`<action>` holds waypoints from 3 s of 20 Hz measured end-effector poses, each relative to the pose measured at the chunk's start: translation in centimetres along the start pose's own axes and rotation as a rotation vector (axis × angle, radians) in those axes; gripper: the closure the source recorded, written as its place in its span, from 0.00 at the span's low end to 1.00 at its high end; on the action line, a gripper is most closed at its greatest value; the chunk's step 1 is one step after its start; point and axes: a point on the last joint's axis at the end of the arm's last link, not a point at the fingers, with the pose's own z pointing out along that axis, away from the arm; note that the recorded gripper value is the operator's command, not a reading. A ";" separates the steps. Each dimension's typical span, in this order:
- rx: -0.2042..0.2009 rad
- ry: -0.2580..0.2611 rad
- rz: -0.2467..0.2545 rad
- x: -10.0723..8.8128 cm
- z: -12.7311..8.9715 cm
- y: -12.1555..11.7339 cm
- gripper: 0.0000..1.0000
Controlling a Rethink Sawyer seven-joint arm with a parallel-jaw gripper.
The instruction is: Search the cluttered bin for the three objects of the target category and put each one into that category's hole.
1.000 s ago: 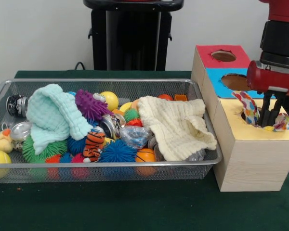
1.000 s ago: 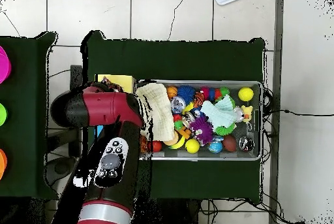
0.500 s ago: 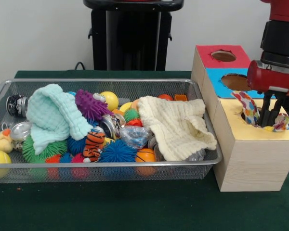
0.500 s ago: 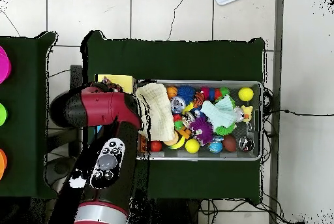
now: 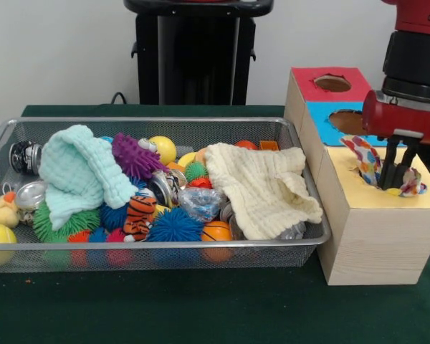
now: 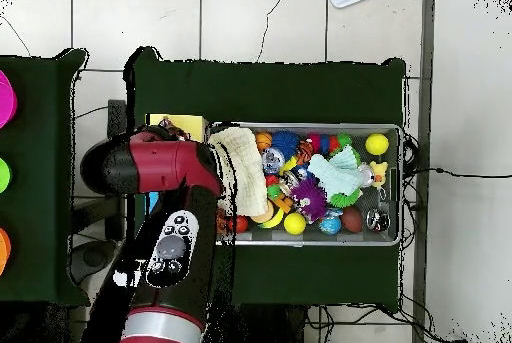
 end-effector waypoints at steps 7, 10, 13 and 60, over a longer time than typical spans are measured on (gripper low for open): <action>-0.007 0.020 0.023 0.3 0.1 -1.0 1.00; -0.008 0.030 0.034 0.6 -0.1 -1.6 1.00; -0.005 0.037 0.041 0.9 -0.2 -2.1 1.00; -0.025 0.101 0.070 3.3 -1.2 0.1 1.00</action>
